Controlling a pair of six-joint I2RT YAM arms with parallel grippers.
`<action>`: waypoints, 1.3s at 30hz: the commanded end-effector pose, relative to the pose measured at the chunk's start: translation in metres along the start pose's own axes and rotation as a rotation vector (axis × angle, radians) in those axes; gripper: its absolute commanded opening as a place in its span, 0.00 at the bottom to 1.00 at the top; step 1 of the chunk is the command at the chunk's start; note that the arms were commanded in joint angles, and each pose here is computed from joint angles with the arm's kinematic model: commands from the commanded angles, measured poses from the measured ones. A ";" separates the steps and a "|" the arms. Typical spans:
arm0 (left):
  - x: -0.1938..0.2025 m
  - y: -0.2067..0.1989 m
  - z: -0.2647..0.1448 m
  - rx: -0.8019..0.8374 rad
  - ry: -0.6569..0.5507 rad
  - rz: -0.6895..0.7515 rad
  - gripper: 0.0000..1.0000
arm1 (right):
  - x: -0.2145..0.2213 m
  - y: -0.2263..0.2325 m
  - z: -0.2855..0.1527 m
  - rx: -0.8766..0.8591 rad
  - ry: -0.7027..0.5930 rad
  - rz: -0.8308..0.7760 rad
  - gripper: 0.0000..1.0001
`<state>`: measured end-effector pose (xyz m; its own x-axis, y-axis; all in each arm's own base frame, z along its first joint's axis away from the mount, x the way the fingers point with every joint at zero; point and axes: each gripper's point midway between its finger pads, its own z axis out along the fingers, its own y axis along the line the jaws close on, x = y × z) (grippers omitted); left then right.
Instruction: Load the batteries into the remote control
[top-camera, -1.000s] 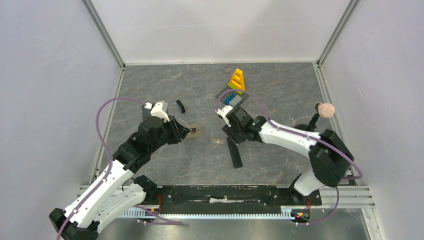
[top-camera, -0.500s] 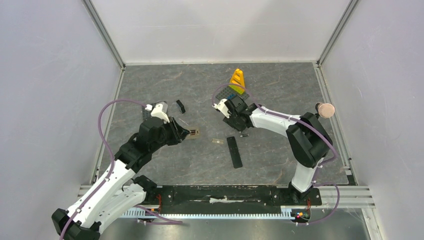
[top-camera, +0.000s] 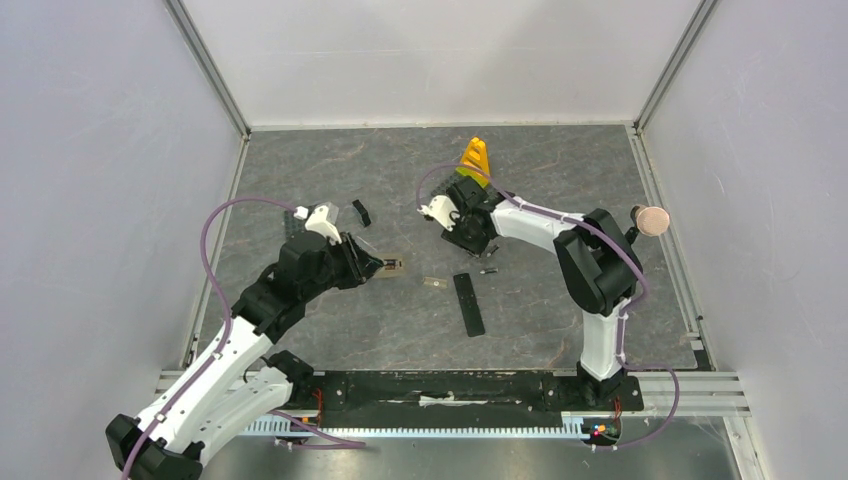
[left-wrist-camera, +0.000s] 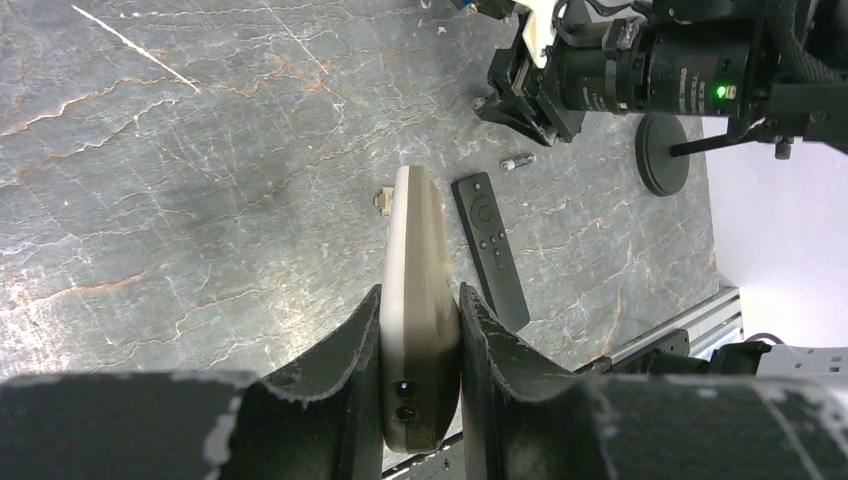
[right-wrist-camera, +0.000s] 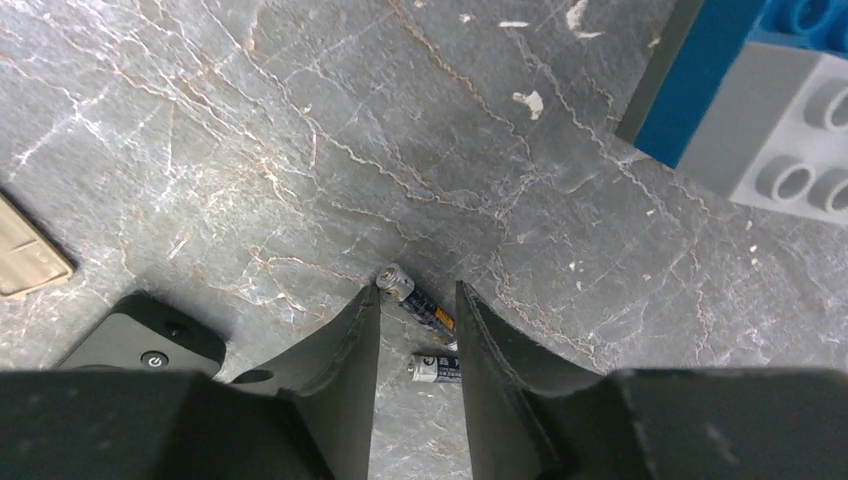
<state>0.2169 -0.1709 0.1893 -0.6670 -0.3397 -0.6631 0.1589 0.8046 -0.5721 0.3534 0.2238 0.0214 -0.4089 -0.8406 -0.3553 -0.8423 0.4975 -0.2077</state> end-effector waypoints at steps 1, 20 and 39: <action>-0.024 -0.021 -0.008 0.062 -0.054 0.013 0.02 | -0.004 -0.014 0.013 -0.029 0.026 -0.018 0.33; -0.028 -0.034 -0.014 0.141 -0.091 -0.071 0.02 | -0.071 -0.038 -0.065 0.071 -0.359 0.249 0.05; -0.058 -0.080 -0.050 0.650 -0.337 -0.559 0.02 | -0.121 0.002 -0.302 -0.143 -1.334 0.933 0.03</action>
<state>0.2069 -0.1963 0.2458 -0.5834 -0.7255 -0.3652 0.2262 0.2868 -0.9309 0.3072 0.2540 0.2828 -0.2746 0.2270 -0.9344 -0.5479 0.7616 0.3461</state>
